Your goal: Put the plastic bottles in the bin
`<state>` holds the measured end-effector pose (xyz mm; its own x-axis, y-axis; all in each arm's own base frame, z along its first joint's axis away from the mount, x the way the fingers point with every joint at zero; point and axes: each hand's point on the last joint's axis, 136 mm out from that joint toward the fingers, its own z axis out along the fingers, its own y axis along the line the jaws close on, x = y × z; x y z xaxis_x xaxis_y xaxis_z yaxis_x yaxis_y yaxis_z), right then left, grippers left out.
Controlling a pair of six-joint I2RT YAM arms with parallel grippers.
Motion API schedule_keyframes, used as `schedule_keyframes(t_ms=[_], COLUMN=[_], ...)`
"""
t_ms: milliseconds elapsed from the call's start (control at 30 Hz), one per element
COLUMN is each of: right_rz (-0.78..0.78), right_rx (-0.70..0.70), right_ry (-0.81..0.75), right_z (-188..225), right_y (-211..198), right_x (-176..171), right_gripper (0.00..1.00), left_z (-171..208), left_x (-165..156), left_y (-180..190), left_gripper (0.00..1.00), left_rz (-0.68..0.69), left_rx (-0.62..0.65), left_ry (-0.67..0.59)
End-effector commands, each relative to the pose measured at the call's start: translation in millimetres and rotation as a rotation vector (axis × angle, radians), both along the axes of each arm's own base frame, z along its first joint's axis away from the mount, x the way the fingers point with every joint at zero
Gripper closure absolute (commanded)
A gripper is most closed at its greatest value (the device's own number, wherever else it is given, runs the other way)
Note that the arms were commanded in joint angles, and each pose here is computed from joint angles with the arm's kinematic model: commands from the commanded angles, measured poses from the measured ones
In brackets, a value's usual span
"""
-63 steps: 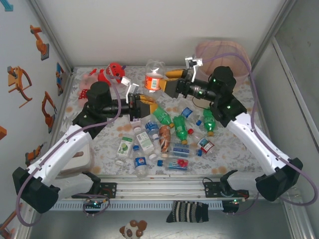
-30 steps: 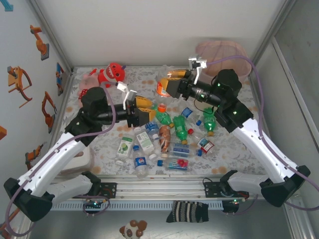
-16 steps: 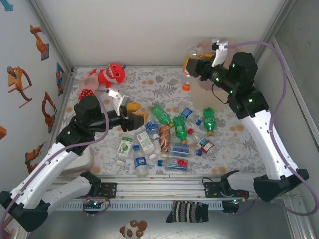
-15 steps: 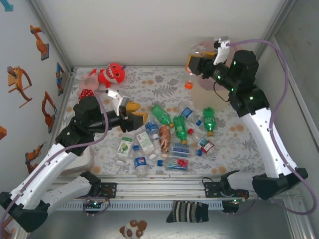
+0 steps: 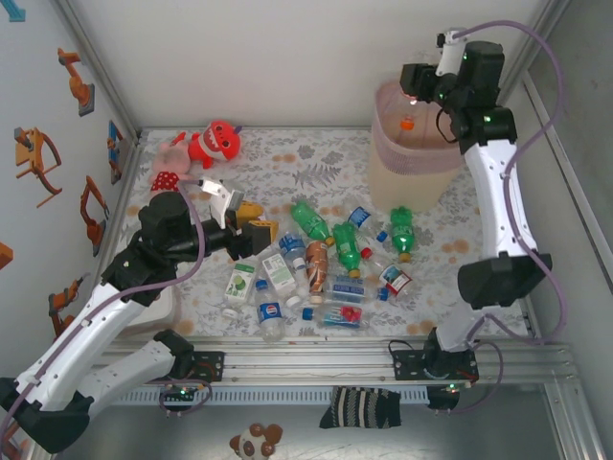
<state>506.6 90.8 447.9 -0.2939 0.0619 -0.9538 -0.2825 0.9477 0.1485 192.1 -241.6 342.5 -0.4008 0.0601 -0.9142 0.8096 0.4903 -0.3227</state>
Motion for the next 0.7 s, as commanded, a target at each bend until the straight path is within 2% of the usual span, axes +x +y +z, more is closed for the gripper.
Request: schedule_keyframes(t_ms=[0,167,667], right_rz=[0.014,0.062,0.148], right_rx=[-0.072,-0.07,-0.07], right_ry=[0.15,0.34,0.676], right_z=[-39.6,-93.6,-248.6], right_y=[-0.9,7.4,19.7], right_x=[11.0,14.2,27.0], right_gripper=[0.47,0.47,0.45], left_z=[-2.6,-4.9,-19.5], left_x=[0.0,6.6,12.6], left_y=[3.4,6.9,13.7], left_gripper=[0.35,0.36,0.36], left_rz=[0.018,0.061,0.122], left_rx=[0.008,0.017,0.05], left_ry=[0.002,0.005,0.054])
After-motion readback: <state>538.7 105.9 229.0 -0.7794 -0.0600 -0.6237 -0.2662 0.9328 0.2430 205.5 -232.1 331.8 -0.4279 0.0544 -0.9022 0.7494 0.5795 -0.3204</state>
